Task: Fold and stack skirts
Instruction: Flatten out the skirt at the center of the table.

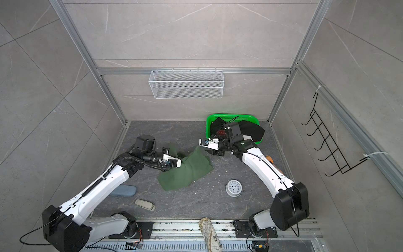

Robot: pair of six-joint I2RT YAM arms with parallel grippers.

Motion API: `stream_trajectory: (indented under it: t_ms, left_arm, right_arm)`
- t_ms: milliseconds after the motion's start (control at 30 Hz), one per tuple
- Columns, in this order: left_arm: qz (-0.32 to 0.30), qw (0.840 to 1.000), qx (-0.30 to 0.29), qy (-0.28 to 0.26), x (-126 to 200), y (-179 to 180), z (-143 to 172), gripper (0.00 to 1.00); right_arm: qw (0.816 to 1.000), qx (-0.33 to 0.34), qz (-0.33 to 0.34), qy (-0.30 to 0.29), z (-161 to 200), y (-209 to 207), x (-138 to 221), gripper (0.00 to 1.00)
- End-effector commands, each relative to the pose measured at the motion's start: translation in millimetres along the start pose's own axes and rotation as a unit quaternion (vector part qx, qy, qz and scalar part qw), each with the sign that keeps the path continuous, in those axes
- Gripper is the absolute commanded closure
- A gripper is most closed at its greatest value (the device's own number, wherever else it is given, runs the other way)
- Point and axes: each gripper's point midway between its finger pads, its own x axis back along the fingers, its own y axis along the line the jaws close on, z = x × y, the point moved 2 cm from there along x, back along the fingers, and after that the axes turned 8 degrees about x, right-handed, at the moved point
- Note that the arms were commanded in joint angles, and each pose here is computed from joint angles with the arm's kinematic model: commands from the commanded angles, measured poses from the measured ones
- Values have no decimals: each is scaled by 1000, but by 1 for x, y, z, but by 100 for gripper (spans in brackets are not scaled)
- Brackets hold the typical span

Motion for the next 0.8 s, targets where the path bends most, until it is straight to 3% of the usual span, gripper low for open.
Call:
stream_trajectory:
  t_ms: [0, 433, 767]
  left_arm:
    - [0, 999, -41, -25, 9, 3, -23, 100]
    - [8, 999, -45, -26, 6, 0, -27, 100]
    - [10, 998, -48, -26, 5, 1, -28, 100]
  right_arm:
    - [995, 57, -67, -55, -13, 14, -3, 45]
    - [984, 70, -114, -114, -18, 12, -23, 47]
    - [978, 68, -175, -96, -5, 31, -35, 47]
